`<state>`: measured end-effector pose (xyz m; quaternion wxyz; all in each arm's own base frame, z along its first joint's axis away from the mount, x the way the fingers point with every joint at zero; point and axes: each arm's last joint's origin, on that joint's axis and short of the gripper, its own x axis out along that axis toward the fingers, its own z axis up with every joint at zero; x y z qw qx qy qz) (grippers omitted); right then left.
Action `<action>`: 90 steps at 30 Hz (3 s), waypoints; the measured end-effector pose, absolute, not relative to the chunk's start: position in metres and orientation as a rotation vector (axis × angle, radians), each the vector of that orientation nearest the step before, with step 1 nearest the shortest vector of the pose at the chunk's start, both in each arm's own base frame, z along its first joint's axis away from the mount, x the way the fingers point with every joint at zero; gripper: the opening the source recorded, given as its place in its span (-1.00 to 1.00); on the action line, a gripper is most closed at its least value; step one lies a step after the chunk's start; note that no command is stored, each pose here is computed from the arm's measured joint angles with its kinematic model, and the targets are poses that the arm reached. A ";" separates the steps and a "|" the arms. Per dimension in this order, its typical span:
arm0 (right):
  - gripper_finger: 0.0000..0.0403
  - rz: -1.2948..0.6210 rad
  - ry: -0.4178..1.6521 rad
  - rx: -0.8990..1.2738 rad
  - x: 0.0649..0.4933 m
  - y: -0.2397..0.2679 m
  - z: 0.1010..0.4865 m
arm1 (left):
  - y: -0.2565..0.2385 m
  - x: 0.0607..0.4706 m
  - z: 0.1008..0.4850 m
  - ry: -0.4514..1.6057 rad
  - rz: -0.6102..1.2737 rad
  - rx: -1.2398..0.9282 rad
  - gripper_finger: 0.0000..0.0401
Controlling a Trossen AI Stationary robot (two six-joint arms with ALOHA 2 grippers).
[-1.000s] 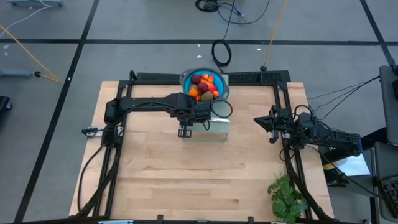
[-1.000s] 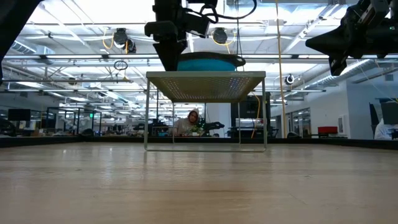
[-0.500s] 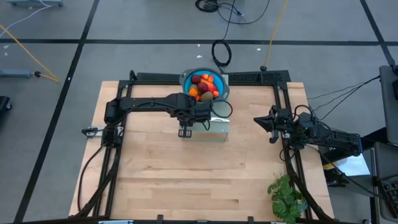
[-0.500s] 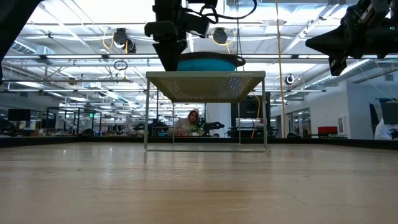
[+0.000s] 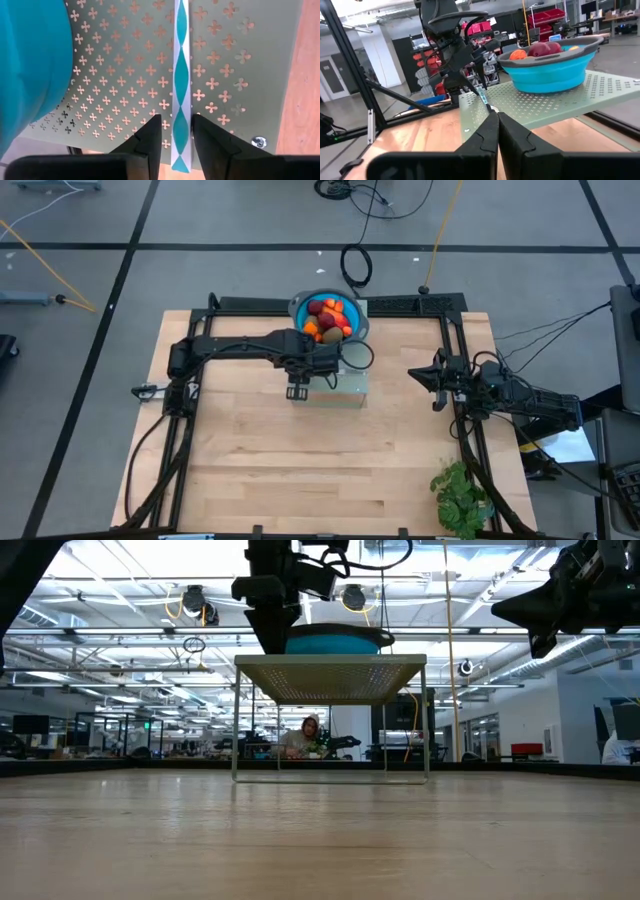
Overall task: Pick & Place Fruit
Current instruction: Put the table knife on the shelf, then return To Home Position
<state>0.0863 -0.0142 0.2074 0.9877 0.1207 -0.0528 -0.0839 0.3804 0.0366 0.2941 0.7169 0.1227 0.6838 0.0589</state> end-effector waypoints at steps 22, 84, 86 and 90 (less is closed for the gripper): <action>-1.00 -0.169 -0.105 0.235 0.086 -0.014 0.207 | 0.023 0.308 0.377 1.371 0.235 0.085 -0.44; -1.00 -0.169 -0.105 0.235 0.086 -0.014 0.207 | -0.031 0.185 0.385 0.724 0.086 -0.145 -0.99; -1.00 -0.169 -0.105 0.236 0.086 -0.014 0.207 | -0.030 0.179 0.379 0.696 0.081 -0.154 -0.98; -1.00 -0.169 -0.105 0.235 0.086 -0.014 0.207 | -0.027 0.165 0.370 0.643 0.074 -0.170 -0.99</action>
